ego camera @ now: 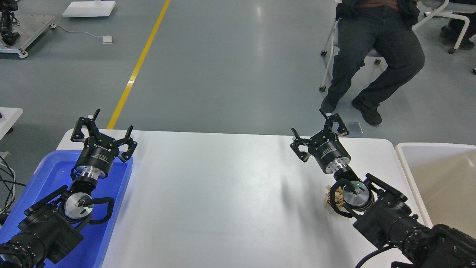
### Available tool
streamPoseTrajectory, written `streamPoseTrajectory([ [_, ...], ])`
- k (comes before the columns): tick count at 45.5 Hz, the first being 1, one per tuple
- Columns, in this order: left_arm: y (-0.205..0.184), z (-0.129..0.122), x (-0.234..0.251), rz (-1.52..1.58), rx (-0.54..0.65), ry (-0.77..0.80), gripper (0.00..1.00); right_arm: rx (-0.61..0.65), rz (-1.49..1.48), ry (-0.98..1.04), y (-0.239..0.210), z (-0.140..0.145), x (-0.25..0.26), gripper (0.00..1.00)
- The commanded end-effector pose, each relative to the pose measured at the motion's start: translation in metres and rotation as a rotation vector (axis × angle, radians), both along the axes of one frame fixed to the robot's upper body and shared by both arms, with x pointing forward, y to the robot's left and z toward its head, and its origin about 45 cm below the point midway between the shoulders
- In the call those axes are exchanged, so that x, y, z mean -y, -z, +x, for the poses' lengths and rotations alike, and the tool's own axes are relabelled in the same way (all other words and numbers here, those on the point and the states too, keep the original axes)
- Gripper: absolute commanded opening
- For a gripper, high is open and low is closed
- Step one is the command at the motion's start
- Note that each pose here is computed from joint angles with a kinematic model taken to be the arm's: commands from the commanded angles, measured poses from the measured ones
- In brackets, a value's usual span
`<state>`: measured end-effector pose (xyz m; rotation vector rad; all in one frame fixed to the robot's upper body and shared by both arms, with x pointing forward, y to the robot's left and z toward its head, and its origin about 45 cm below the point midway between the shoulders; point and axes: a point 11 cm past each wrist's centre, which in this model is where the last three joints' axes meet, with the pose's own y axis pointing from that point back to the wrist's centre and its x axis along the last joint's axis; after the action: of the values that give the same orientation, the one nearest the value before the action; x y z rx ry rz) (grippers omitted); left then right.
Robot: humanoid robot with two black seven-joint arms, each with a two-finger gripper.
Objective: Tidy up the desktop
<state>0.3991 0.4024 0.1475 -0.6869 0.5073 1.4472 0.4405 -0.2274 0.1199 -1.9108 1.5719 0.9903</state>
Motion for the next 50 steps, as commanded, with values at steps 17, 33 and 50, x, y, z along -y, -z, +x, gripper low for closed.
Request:
streamPoseTrajectory([
  [17,0.0,0.0,0.0,0.0,0.0,0.0,1.0,-0.001,-0.032,-0.036,0.005,-0.005,-0.004,1.0],
  [33,0.0,0.0,0.0,0.0,0.0,0.0,1.0,0.022,-0.12,-0.119,0.001,-0.004,-0.016,1.0],
  [50,0.0,0.0,0.0,0.001,-0.001,-0.001,1.0,0.087,-0.235,-0.137,-0.027,0.006,0.031,1.0],
])
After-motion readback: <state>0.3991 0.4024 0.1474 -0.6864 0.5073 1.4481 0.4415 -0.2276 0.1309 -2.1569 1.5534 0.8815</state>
